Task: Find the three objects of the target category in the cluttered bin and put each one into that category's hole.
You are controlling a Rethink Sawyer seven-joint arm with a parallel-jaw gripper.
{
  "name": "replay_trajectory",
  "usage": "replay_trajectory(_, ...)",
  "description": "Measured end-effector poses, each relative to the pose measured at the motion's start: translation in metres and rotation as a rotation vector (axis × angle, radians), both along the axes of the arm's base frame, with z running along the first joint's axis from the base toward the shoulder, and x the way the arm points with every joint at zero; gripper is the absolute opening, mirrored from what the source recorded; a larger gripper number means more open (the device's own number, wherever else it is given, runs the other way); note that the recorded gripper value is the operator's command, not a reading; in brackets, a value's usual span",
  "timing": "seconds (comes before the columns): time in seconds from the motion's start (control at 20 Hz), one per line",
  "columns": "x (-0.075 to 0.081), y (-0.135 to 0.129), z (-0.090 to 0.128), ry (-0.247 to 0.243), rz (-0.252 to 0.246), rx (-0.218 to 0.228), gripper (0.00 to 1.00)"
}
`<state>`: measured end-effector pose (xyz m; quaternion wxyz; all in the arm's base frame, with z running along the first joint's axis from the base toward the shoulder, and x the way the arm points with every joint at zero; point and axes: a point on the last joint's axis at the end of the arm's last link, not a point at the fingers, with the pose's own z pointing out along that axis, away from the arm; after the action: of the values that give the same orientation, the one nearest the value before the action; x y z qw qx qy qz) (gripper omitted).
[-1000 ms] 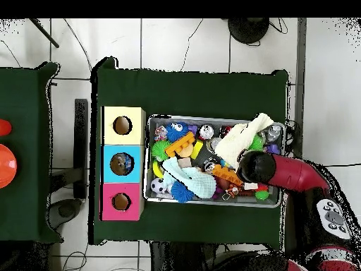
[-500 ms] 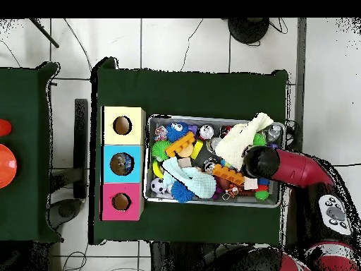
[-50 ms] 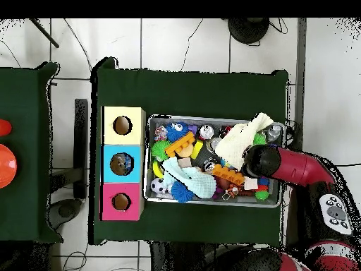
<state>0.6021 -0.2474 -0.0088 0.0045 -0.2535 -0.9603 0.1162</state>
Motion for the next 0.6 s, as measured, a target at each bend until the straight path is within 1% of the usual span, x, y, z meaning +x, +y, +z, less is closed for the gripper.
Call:
replay_trajectory(0.3, 0.001, 0.0, 0.007, 0.024, -0.02, 0.027, 0.0)
replay_trajectory(0.45, 0.003, 0.0, 0.014, 0.037, -0.03, 0.042, 0.0)
replay_trajectory(0.5, 0.006, 0.001, 0.021, 0.039, -0.035, 0.053, 0.0)
replay_trajectory(0.6, 0.009, 0.001, 0.026, 0.036, -0.038, 0.058, 0.0)
